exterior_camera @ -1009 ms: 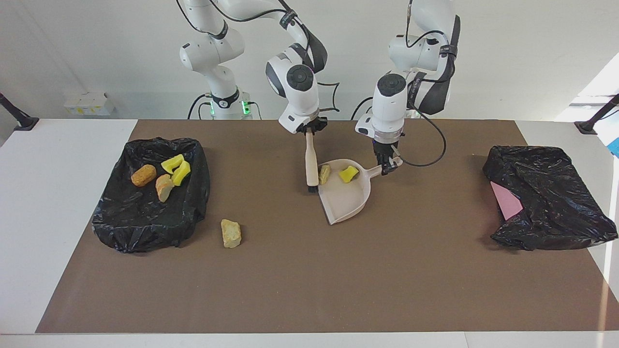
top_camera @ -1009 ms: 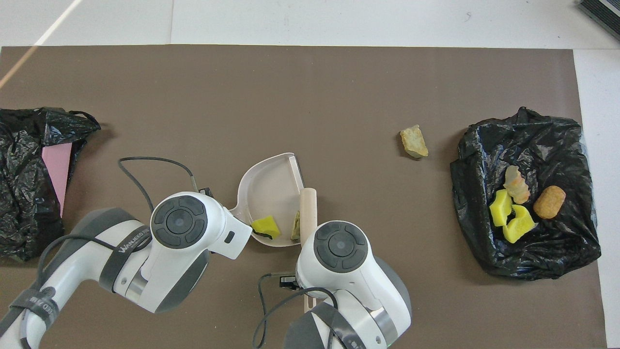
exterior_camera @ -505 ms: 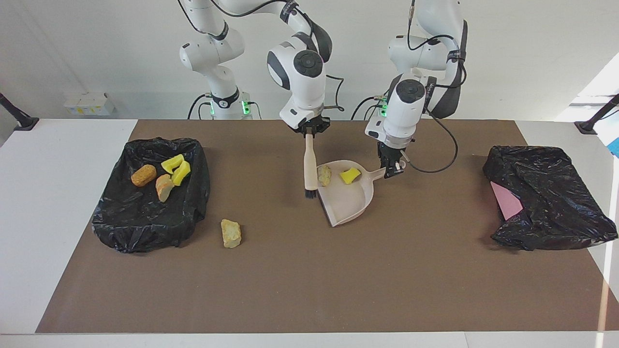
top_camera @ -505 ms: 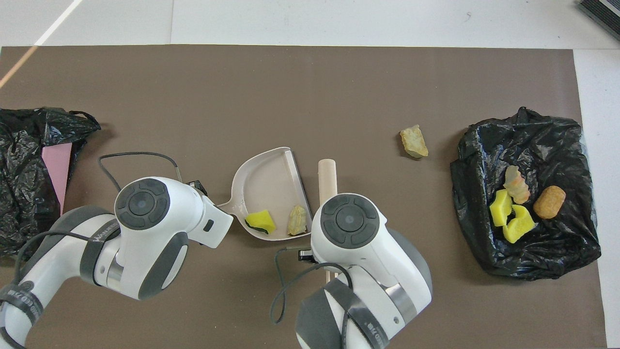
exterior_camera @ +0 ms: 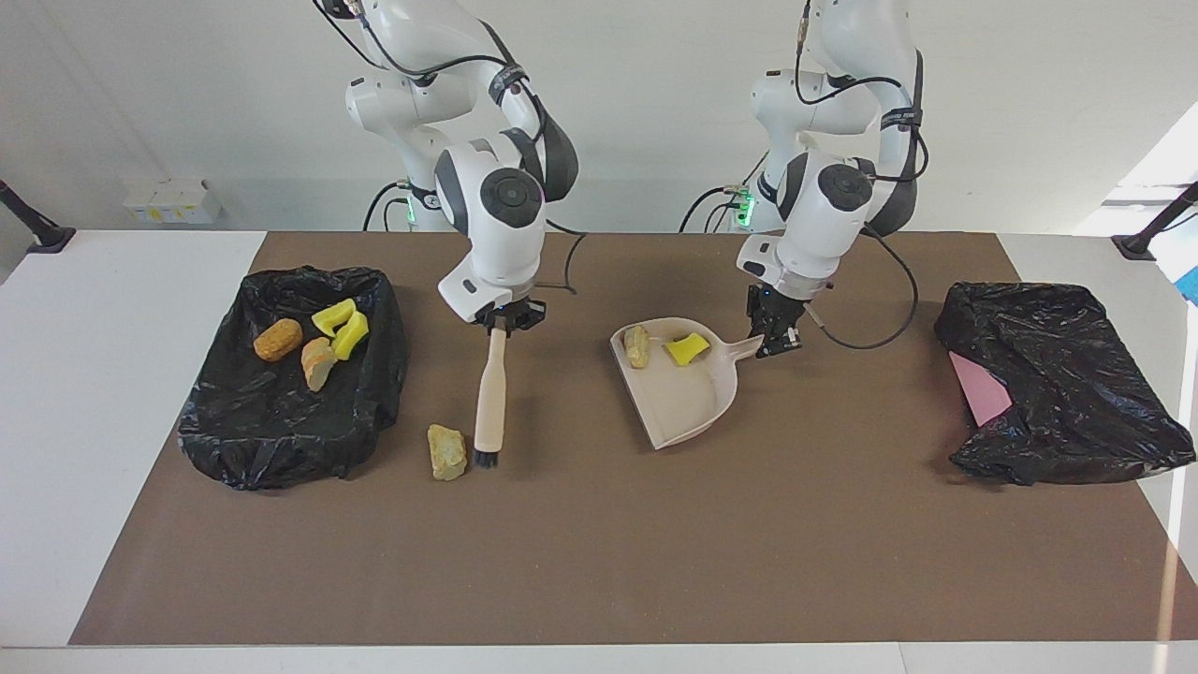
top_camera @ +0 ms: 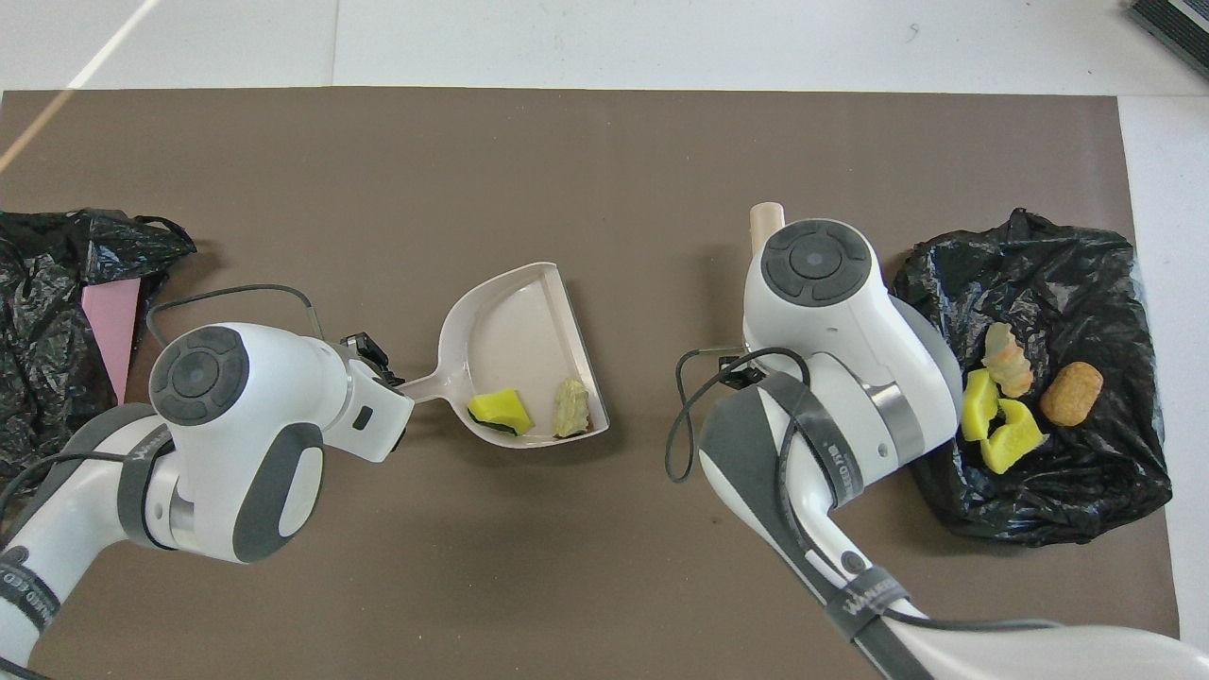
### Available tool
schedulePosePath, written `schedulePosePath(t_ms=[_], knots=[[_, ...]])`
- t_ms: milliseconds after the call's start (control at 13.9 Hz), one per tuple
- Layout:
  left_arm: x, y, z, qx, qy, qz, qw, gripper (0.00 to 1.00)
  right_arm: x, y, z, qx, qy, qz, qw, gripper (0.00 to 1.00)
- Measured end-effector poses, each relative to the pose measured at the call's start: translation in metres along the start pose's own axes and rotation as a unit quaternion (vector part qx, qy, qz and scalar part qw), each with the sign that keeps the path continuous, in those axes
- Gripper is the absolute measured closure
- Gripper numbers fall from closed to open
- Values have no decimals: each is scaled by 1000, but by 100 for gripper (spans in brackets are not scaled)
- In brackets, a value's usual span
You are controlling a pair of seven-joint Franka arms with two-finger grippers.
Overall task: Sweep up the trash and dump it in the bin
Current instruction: 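Sweep the far tan chunk toward the dustpan with the right gripper's brush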
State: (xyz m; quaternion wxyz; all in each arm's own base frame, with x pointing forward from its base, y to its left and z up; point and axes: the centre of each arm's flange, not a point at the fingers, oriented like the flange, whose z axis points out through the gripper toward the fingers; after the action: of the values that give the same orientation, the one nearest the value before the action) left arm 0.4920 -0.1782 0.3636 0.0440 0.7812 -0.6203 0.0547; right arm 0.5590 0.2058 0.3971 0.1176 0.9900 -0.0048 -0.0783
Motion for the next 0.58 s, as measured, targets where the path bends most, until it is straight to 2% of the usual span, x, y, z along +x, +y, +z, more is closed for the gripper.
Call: schedulePosePath(t_ms=[216,433,577], knots=[[-19,-14,-7,-3,34,-9,999,68,27,16,29,-71,4,-29,997,73],[-25,-20,-15,5,58,-26,998,68,49,34,56,-140,9,-60,988,73],[-25,-21,-18,9,67,-33,997,68,57,49,60,-161,11,-73,984,73]])
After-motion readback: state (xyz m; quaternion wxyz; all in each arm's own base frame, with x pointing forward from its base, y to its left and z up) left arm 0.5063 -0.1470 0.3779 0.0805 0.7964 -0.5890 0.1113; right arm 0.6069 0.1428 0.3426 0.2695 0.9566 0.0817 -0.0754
